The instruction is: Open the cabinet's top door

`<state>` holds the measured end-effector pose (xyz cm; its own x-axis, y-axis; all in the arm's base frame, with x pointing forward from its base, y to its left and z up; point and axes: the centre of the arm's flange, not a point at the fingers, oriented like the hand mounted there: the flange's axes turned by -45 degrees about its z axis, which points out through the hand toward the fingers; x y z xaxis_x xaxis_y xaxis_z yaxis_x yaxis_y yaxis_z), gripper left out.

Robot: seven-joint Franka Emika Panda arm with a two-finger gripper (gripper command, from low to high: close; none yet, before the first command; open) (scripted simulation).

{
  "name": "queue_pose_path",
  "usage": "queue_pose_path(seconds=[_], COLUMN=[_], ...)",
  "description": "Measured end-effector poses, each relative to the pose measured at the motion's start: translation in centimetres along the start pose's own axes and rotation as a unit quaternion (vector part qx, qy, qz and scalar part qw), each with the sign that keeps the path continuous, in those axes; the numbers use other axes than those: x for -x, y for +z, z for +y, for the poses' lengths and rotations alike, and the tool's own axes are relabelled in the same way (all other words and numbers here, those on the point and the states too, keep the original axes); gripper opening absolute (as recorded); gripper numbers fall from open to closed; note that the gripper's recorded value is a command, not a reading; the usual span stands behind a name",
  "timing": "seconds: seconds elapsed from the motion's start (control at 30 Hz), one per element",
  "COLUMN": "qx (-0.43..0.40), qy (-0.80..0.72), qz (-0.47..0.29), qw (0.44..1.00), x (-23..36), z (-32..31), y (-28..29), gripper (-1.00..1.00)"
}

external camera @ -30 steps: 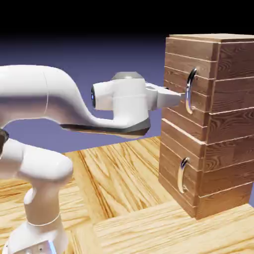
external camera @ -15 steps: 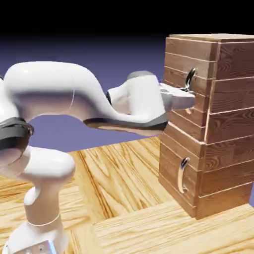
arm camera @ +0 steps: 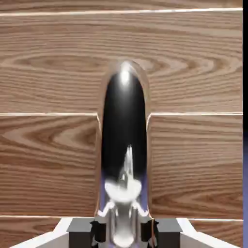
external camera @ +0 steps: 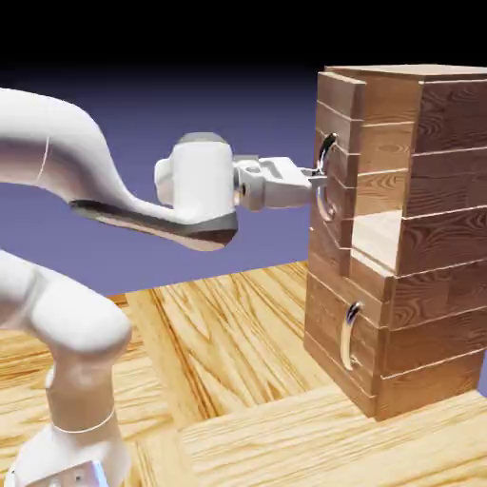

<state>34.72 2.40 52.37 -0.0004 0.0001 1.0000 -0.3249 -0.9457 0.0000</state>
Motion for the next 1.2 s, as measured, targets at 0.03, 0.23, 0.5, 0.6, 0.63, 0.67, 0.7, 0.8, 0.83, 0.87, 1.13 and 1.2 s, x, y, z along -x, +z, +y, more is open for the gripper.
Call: queue_pose_path(seconds=[0.03,0.23,0.5,0.6,0.63,0.67,0.7,0.8,0.83,0.87,1.13,1.2], qx=[0.010,0.035,0.120,0.157,0.170,0.184,0.198,0.239,0.252,0.266,0.374,0.399], qy=[0.000,-0.002,0.000,0.000,0.000,0.000,0.000,0.000,0.000,0.000,0.000,0.000], qz=[0.000,0.000,0.000,0.000,0.000,0.000,0.000,0.000,0.000,0.000,0.000,0.000], qw=[1.000,0.999,0.993,0.988,0.985,0.983,0.980,0.971,0.968,0.964,0.927,0.917], x=[0.0,0.0,0.0,0.0,0.0,0.0,0.0,0.0,0.0,0.0,0.0,0.0], z=[-0.3,-1.0,-4.1,-5.6,-6.1,-6.7,-7.3,-9.2,-9.8,-10.5,-16.1,-17.5], y=[-0.5,-1.5,-4.8,-6.0,-6.4,-6.9,-7.3,-8.4,-8.8,-9.1,-11.0,-11.3], gripper=[-1.00,-1.00,-1.00,-1.00,-1.00,-1.00,-1.00,-1.00,-1.00,-1.00,-1.00,-1.00])
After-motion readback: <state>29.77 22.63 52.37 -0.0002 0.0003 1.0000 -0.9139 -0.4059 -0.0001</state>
